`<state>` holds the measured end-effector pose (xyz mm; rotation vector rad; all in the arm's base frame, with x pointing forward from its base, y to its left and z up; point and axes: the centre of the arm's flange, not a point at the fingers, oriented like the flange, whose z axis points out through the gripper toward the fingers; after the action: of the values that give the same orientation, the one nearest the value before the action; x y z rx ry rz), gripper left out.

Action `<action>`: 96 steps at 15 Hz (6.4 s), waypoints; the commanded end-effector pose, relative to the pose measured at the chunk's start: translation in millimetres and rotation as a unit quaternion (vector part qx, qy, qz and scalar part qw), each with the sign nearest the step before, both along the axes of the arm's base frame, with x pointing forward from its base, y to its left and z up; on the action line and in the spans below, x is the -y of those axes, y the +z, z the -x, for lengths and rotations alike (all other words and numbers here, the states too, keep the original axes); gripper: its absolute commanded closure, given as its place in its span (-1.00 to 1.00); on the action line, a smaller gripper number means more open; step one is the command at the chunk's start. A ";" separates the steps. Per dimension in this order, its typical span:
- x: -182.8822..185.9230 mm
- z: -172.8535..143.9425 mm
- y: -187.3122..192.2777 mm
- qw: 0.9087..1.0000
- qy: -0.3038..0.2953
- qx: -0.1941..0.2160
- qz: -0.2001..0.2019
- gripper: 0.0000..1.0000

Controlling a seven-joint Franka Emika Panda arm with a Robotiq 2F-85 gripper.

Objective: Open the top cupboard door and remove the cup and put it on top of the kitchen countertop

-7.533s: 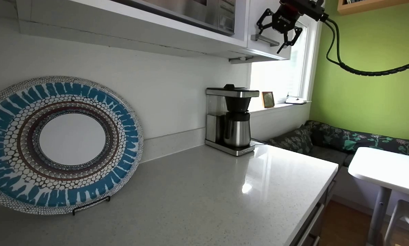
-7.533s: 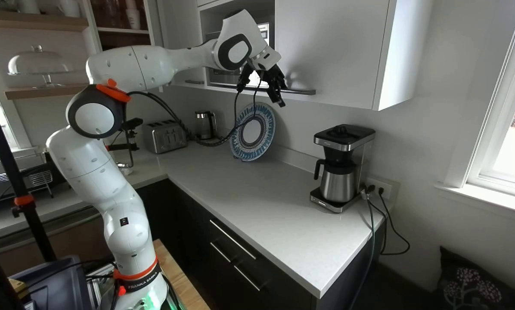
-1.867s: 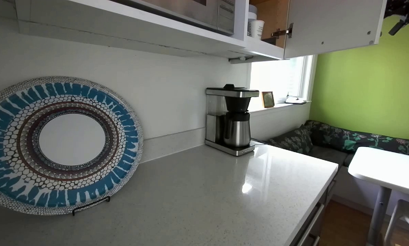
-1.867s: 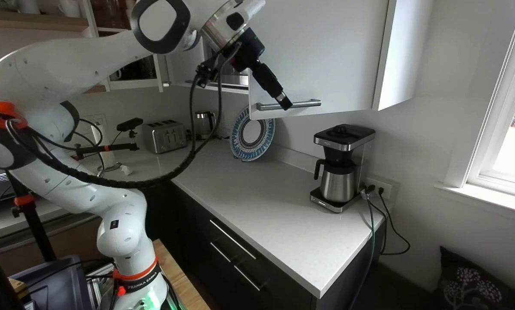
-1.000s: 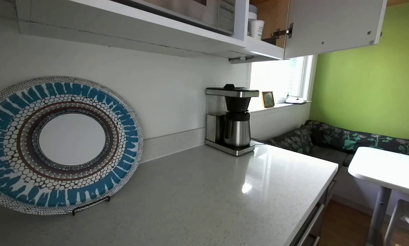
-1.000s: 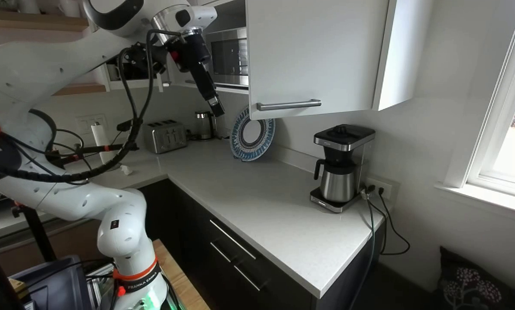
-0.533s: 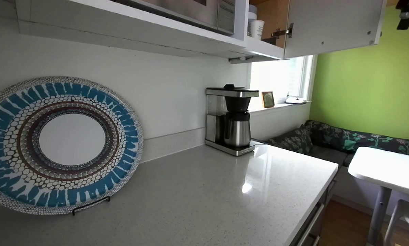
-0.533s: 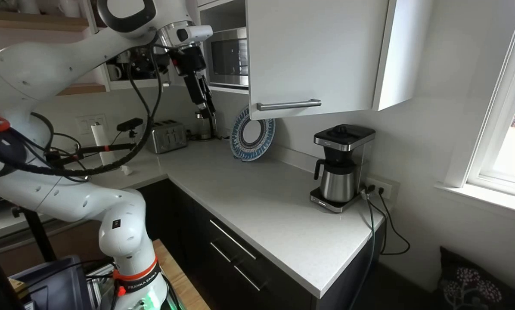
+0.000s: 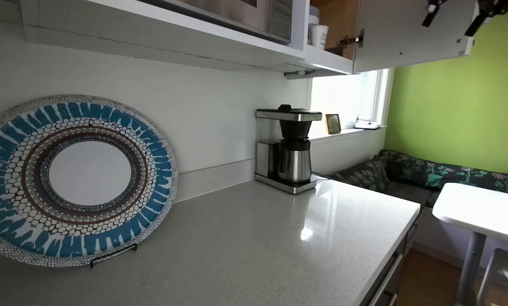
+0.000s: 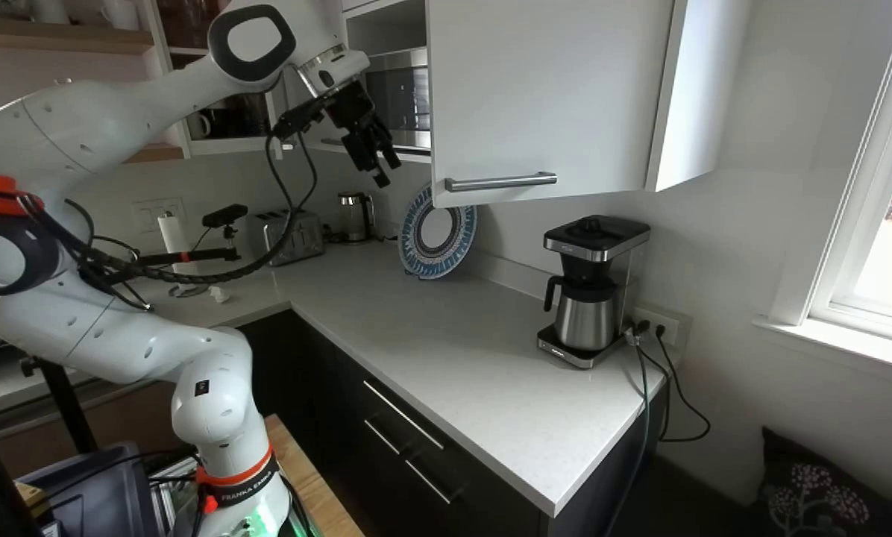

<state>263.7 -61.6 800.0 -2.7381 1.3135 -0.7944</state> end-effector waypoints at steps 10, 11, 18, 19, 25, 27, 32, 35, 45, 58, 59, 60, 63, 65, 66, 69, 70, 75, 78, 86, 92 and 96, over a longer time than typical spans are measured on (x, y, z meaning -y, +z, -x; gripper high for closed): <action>-22.5 -70.2 -15.5 0.996 -0.014 0.091 0.006 -1.00; -22.7 -69.7 -14.9 0.996 -0.014 0.092 0.007 -1.00; 11.4 -131.3 -3.8 0.982 -0.130 0.134 -0.020 -1.00; 15.8 -139.6 -2.1 0.980 -0.142 0.141 -0.022 -1.00; 39.3 -185.3 18.7 0.962 -0.201 0.186 -0.017 -1.00; 46.4 -196.4 29.2 0.957 -0.213 0.197 -0.012 -1.00; 64.4 -225.0 47.3 0.953 -0.206 0.221 0.006 -1.00; 72.4 -241.5 52.8 0.953 -0.202 0.224 0.008 -1.00; 74.3 -260.0 49.0 0.954 -0.194 0.230 0.001 -1.00; 100.9 -274.0 80.6 0.965 -0.137 0.223 0.030 -1.00; 103.8 -276.9 81.2 0.965 -0.137 0.221 0.028 -1.00; 105.4 -279.2 81.3 0.965 -0.138 0.223 0.026 -1.00; 108.9 -289.3 76.8 0.963 -0.138 0.230 0.018 -1.00; 107.5 -295.4 74.4 0.962 -0.137 0.235 0.008 -1.00; 107.3 -298.3 73.2 0.961 -0.136 0.239 0.006 -1.00; 108.2 -305.4 72.5 0.958 -0.137 0.251 0.003 -1.00; 108.5 -307.1 72.9 0.957 -0.137 0.255 0.003 -1.00; 109.0 -314.4 67.9 0.959 -0.139 0.245 0.006 -1.00; 110.4 -317.6 62.5 0.964 -0.136 0.230 0.010 -0.47; 111.9 -309.3 66.3 0.969 -0.147 0.198 -0.017 0.58; 113.9 -291.3 74.5 0.969 -0.142 0.197 -0.044 1.00; 123.8 -279.7 82.0 0.965 -0.145 0.207 -0.069 0.99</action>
<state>554.1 -175.0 872.0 -2.1530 1.6186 -1.2131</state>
